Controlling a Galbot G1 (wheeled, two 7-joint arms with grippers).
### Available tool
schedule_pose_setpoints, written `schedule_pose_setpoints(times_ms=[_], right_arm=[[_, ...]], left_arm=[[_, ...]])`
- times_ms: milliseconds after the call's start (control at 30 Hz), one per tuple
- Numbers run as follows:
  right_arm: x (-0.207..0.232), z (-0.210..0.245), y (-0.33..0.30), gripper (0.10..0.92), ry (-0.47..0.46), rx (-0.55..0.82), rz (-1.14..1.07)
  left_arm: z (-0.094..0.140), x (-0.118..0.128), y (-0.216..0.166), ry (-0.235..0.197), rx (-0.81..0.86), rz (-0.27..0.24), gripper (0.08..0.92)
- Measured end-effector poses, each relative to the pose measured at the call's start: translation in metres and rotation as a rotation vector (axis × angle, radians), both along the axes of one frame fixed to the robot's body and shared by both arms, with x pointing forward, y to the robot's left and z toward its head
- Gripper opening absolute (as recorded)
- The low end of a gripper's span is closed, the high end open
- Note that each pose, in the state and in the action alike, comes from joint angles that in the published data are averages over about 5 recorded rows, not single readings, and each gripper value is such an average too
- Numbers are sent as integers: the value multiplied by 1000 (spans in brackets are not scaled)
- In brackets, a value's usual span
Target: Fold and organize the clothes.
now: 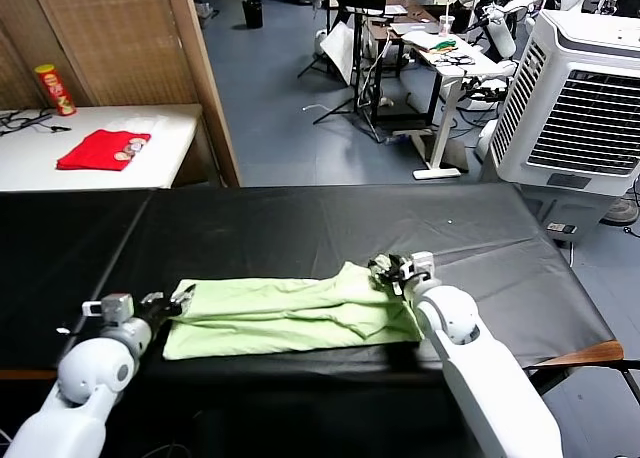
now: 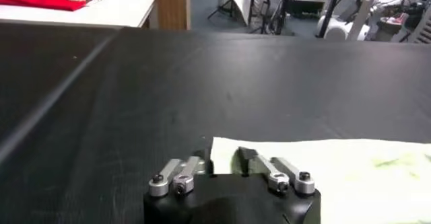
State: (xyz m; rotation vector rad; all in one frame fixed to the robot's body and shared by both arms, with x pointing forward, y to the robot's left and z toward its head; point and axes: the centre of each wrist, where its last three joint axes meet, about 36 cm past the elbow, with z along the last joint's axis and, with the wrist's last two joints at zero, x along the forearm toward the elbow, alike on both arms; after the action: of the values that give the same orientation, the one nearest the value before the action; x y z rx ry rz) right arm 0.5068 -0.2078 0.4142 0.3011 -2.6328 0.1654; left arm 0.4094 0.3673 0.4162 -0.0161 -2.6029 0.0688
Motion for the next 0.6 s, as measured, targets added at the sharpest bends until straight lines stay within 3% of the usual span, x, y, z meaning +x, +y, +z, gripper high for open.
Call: schedule_pose_setpoints(times_ms=[133, 333, 467, 600], right_arm=[[-6, -4, 4, 127, -54, -16, -42], [-18, -14, 9, 134, -81, 4, -56], [-26, -15, 5, 266, -80, 16, -51], [-34, -11, -2, 463, -89, 14, -45]], left_arm=[[-4, -1, -3, -26, 28, 18, 132], [-9, -5, -8, -47, 54, 30, 130], [-7, -7, -12, -56, 54, 24, 133], [-3, -10, -12, -70, 56, 22, 241]])
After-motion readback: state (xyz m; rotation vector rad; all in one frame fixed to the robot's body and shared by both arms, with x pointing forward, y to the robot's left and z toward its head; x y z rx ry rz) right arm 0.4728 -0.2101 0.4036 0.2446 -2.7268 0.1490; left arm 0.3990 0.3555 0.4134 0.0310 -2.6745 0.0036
